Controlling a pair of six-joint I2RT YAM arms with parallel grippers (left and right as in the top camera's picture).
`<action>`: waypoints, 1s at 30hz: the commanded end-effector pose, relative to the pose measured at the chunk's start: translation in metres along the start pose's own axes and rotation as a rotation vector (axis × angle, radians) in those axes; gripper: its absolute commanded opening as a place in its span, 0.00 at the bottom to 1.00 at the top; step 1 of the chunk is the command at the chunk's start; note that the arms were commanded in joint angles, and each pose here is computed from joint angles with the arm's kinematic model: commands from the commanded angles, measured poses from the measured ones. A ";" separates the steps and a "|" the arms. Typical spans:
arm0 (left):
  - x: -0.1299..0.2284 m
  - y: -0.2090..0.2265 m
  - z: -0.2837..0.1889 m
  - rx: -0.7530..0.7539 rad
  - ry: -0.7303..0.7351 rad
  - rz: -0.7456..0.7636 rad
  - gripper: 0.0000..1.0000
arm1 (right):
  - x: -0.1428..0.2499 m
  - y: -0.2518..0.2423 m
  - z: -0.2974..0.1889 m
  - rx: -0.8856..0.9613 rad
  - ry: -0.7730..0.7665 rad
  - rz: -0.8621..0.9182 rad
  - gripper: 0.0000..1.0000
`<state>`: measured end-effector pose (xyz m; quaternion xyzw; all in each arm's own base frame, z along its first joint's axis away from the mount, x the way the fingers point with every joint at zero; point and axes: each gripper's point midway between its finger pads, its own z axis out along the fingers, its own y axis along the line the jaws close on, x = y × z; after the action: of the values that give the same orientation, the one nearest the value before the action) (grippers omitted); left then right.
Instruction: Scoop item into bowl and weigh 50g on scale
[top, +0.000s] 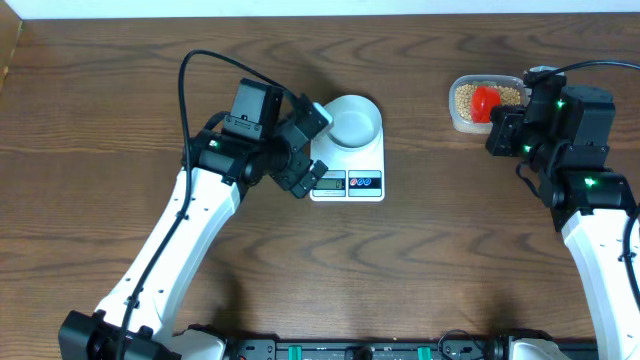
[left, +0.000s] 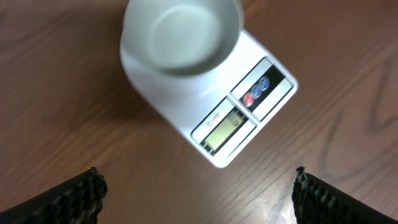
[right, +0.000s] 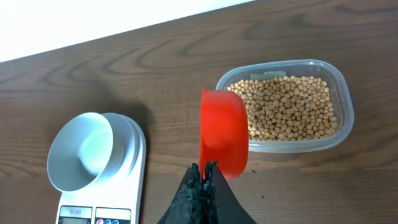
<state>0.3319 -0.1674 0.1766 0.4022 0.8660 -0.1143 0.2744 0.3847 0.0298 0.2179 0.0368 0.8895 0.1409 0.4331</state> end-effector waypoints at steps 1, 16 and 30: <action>-0.013 -0.006 -0.003 0.035 -0.060 0.044 0.98 | -0.012 0.001 -0.007 0.006 -0.033 -0.020 0.01; -0.004 -0.005 0.015 0.063 -0.012 -0.086 0.98 | -0.012 0.001 -0.007 0.006 -0.033 -0.020 0.01; -0.011 -0.006 0.015 0.078 -0.040 -0.080 0.98 | -0.011 0.001 -0.007 0.006 -0.032 -0.020 0.01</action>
<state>0.3389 -0.1818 0.1694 0.3776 0.8713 -0.1570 0.2714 0.3847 0.0298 0.2179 0.0367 0.8895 0.1407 0.4331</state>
